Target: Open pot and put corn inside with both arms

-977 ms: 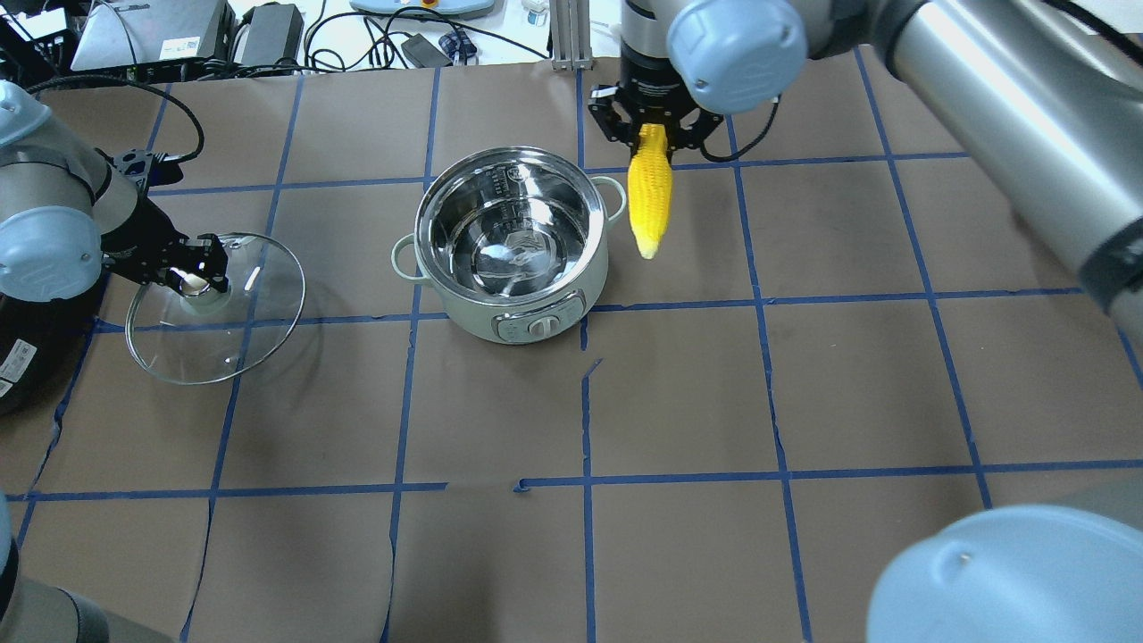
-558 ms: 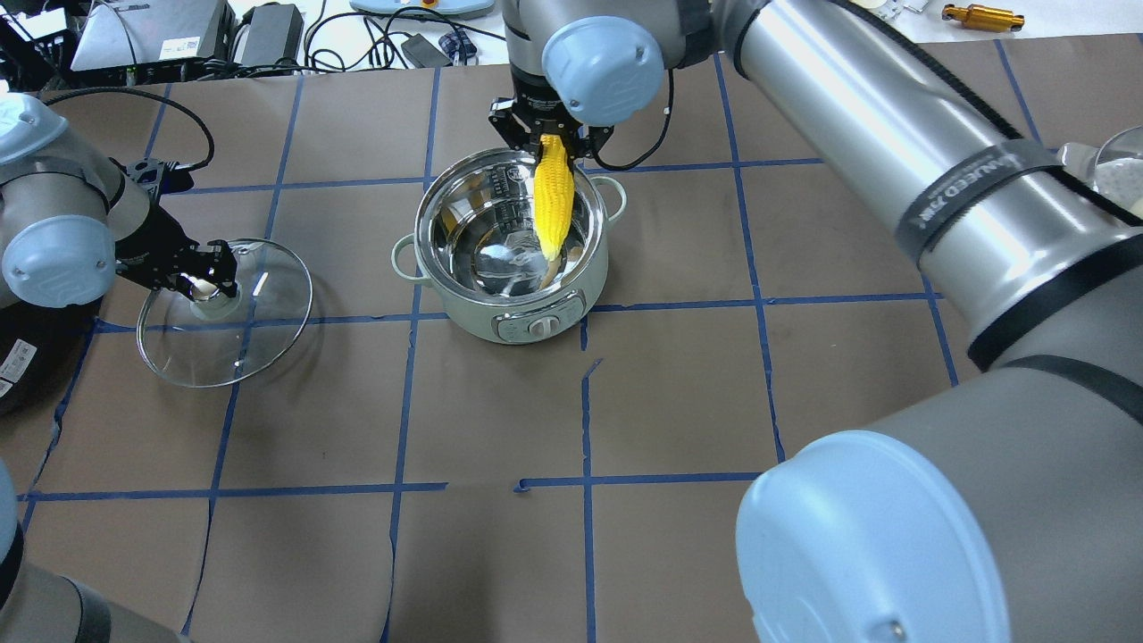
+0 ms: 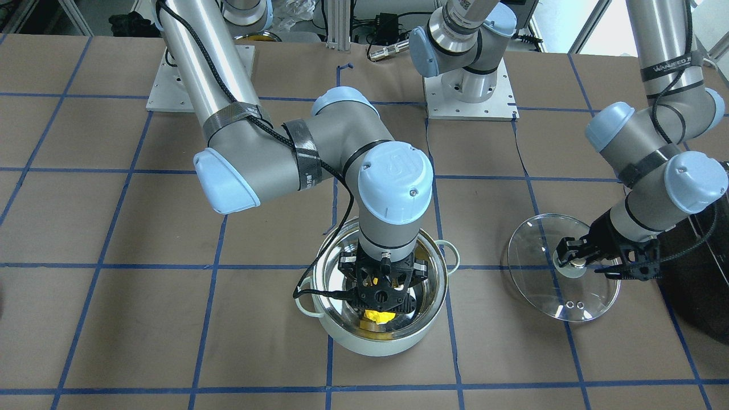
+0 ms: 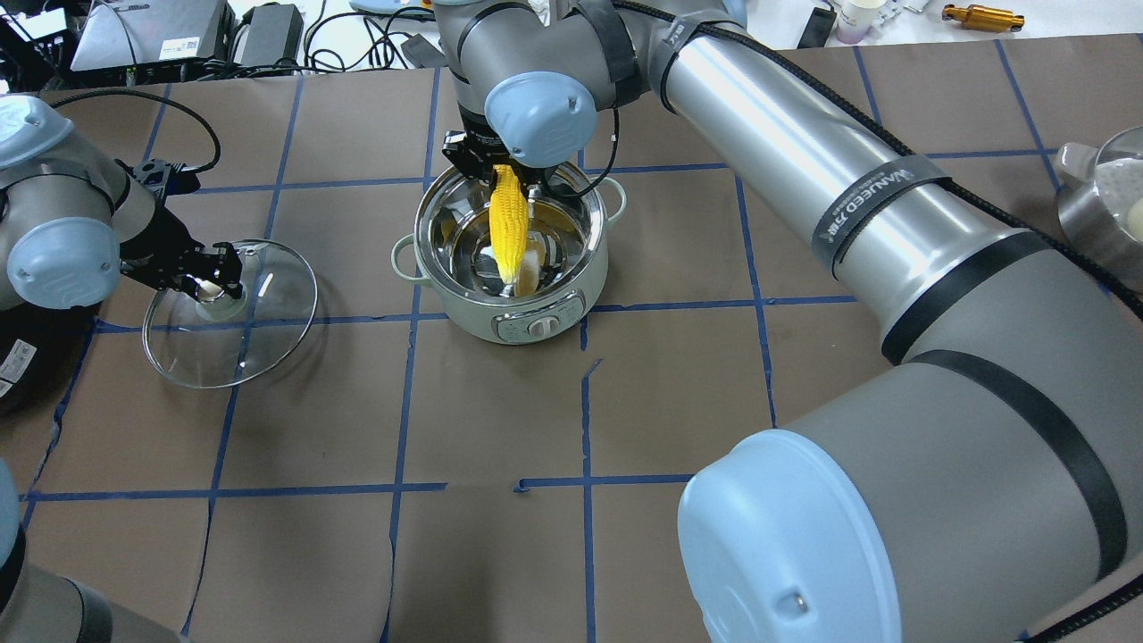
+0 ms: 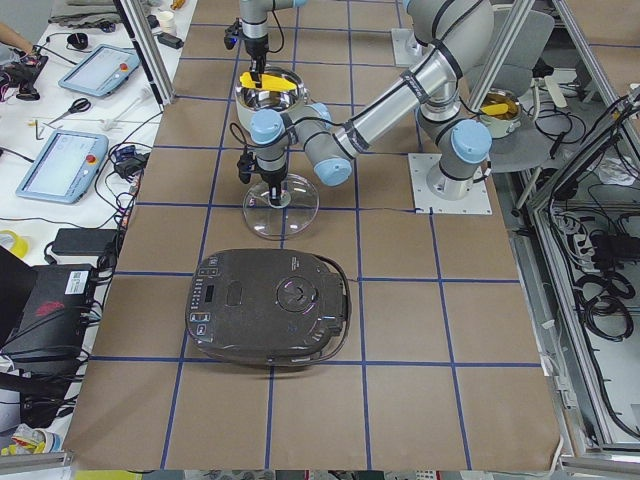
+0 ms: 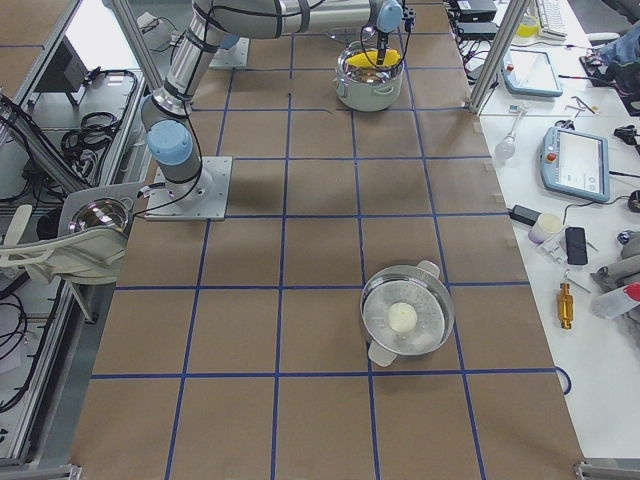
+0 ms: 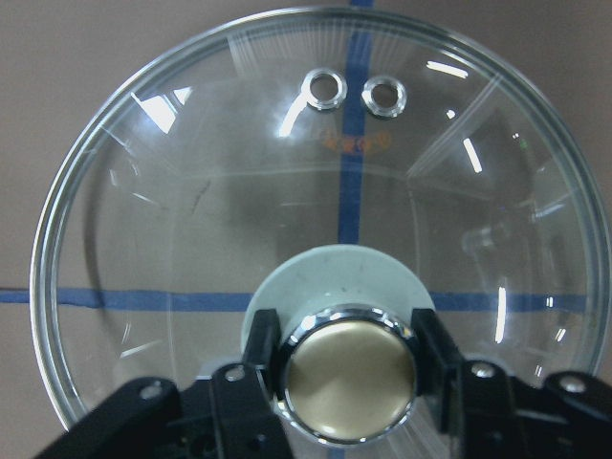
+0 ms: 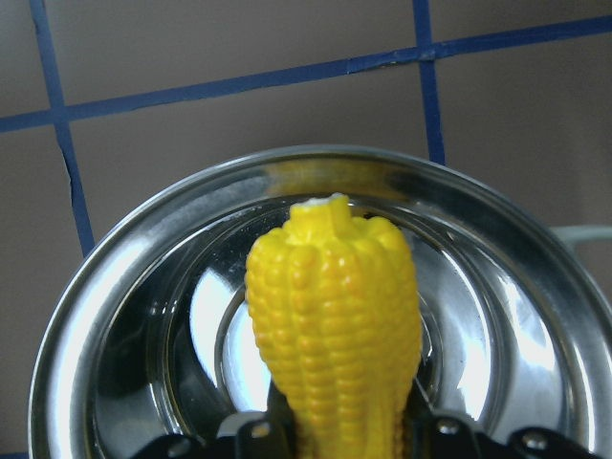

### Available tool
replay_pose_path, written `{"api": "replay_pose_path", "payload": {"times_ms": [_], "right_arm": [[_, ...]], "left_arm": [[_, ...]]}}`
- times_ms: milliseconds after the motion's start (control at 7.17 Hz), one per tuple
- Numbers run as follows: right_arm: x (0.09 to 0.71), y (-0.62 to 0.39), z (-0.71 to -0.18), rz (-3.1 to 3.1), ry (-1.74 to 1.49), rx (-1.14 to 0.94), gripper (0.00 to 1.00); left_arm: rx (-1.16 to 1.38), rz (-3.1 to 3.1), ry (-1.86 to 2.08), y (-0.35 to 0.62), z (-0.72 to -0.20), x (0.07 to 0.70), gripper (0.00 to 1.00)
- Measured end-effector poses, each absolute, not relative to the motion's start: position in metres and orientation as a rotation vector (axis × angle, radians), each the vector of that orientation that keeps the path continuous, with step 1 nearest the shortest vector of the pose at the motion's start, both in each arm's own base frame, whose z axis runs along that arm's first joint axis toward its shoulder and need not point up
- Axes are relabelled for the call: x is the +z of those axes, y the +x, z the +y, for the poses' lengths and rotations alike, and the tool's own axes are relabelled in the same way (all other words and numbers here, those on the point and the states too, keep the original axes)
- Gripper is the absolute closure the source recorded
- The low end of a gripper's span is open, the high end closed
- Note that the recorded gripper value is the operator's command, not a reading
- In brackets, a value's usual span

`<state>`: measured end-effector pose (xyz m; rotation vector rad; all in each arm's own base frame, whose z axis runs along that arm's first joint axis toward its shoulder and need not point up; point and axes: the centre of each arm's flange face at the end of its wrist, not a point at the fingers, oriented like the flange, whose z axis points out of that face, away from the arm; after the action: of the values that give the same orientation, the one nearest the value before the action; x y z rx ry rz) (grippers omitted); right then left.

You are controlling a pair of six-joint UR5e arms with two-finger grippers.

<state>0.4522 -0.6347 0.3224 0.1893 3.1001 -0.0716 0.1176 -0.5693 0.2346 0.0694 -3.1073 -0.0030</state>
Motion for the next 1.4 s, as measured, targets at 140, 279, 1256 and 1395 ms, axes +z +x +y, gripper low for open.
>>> {"api": "replay_pose_path", "payload": {"times_ms": [140, 279, 1256, 1395], "right_arm": [[0.320, 0.455, -0.633, 3.098, 0.185, -0.077, 0.00], [0.318, 0.456, -0.633, 3.095, 0.185, -0.087, 0.00], [0.391, 0.383, -0.623, 3.108, 0.180, -0.119, 0.00], [0.409, 0.325, -0.622, 3.116, 0.164, -0.107, 0.00]], "left_arm": [[-0.003, -3.103, 0.068, 0.117, -0.569, 0.234, 1.00], [-0.006, -3.099, 0.067, 0.116, -0.568, 0.233, 0.97], [-0.017, -3.105, 0.079, 0.116, -0.568, 0.234, 0.00], [0.015, -3.113, 0.095, 0.103, -0.573, 0.255, 0.00]]}}
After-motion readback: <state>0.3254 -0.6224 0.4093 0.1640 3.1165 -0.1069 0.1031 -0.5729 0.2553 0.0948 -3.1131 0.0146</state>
